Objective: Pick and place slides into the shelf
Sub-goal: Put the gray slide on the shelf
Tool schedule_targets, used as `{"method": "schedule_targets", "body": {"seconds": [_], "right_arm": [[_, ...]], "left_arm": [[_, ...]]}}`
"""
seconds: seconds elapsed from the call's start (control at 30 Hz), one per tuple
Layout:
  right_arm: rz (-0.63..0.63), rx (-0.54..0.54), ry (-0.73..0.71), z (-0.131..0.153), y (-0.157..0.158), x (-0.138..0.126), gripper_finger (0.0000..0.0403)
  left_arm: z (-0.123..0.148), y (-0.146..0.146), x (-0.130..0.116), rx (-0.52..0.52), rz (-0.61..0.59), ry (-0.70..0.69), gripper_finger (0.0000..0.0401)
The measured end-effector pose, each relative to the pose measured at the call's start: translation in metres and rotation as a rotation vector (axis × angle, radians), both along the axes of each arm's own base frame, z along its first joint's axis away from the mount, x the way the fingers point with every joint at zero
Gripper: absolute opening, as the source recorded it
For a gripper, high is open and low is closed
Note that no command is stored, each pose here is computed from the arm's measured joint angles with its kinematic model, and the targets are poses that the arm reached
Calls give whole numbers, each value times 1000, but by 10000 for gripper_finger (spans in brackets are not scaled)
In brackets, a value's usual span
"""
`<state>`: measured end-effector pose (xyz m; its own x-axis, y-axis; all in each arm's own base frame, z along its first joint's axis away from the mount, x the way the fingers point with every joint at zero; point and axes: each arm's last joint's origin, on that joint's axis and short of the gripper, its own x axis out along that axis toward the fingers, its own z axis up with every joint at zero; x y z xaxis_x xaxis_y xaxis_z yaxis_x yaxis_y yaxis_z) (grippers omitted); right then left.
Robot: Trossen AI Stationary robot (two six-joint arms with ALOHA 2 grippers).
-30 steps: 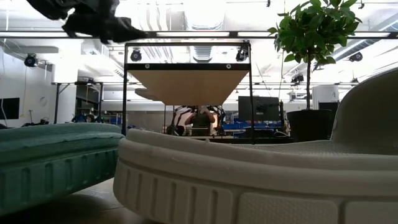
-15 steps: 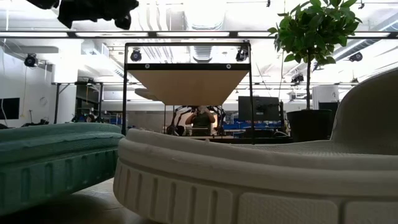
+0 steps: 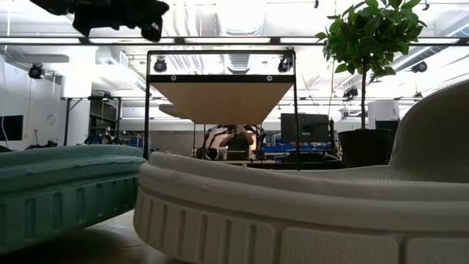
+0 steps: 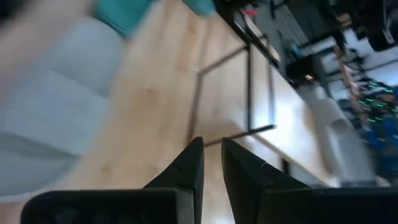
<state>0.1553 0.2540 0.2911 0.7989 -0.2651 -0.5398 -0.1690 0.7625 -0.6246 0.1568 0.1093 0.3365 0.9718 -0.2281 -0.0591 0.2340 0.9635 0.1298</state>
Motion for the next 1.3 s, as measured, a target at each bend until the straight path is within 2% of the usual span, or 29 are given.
{"method": "schedule_targets", "body": {"seconds": [0.1,0.2,0.33,0.53,0.7,0.8,0.93,1.13,1.3], "right_arm": [[-12,126,-40,-4,11,-19,48],[-11,173,-66,-15,16,-28,57],[19,133,6,-41,24,-25,97],[13,48,70,-73,35,-20,180],[-35,86,58,-82,39,-18,222],[-84,143,40,-89,41,-18,230],[-88,142,40,-107,44,-16,230],[-97,67,-27,-125,47,-10,231],[-108,30,-27,-143,50,-5,231]], "left_arm": [[-3,0,3,-1,39,11,13],[-2,-1,4,7,33,-1,13],[0,-3,4,21,28,-17,13],[2,-3,3,30,27,-29,13],[4,-3,3,34,28,-50,13],[9,-3,3,-19,30,-75,13],[13,-3,4,-57,29,-96,13],[13,-3,4,-60,31,-97,13],[11,-3,4,-66,33,-90,13]]}}
